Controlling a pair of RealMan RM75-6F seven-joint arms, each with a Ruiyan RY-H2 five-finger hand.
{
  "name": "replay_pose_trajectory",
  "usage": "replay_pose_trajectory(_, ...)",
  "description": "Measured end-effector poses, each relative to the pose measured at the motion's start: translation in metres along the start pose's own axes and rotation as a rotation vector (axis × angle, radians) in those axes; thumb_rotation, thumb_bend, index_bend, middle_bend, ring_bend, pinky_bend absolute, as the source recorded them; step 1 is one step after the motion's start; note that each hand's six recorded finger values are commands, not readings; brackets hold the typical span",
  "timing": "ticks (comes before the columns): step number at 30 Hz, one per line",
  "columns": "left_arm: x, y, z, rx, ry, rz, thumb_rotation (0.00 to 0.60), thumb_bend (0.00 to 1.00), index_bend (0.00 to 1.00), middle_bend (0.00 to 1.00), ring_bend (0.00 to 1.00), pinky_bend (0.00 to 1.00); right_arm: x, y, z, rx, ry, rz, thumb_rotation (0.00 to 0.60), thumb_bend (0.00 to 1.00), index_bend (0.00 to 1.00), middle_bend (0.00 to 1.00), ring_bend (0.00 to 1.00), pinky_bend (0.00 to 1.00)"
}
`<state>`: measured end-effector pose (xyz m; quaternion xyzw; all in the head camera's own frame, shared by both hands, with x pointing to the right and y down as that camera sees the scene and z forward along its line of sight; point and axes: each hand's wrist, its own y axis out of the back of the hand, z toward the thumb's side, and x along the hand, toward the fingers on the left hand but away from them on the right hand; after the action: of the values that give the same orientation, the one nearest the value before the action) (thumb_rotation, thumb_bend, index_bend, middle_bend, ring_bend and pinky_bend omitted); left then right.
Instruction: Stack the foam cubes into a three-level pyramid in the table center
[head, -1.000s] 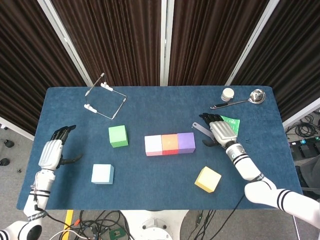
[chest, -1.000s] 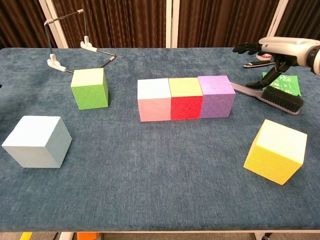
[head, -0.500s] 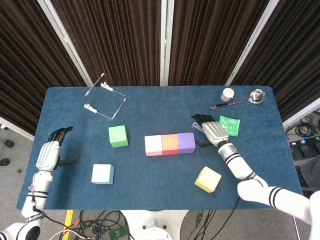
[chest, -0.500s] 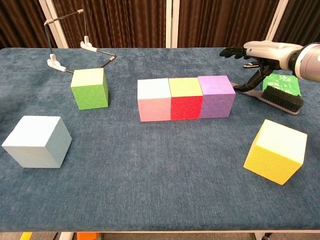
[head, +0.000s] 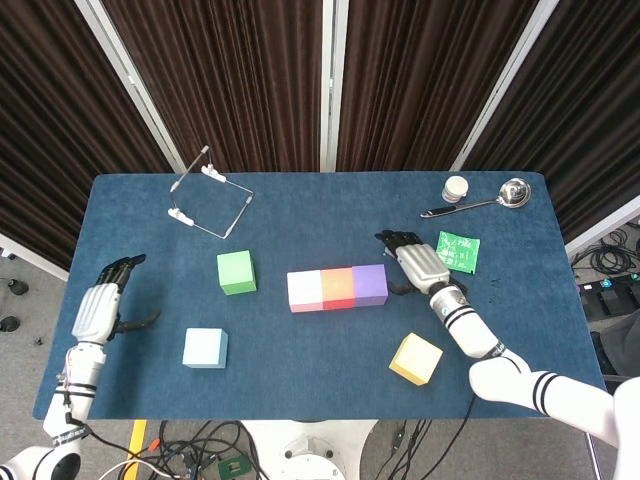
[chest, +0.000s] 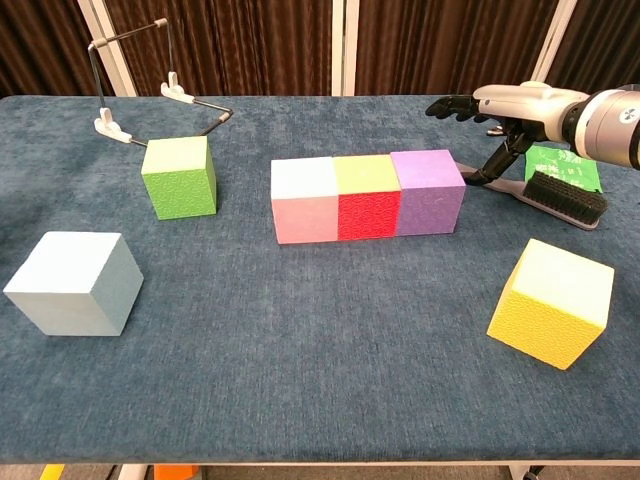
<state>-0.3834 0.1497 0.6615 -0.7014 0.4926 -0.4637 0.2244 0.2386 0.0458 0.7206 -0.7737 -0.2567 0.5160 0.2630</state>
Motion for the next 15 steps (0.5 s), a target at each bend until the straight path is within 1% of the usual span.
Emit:
replay_pose_trajectory(9,0.000,-0.002,0.003,-0.003,-0.013,-0.007,0.600,0.19,0.11,0.13,0.05,0.10,0.006,0.007,-0.007,0.010,-0.012,-0.012,0.600,0.22,0.00,0.01,0.00,0.00)
replay_pose_trajectory(15,0.000,0.001,0.005,-0.025,-0.016,-0.001,0.600,0.19,0.11,0.13,0.05,0.10,0.017,0.023,-0.012,0.013,-0.013,-0.040,0.600,0.21,0.00,0.02,0.00,0.00)
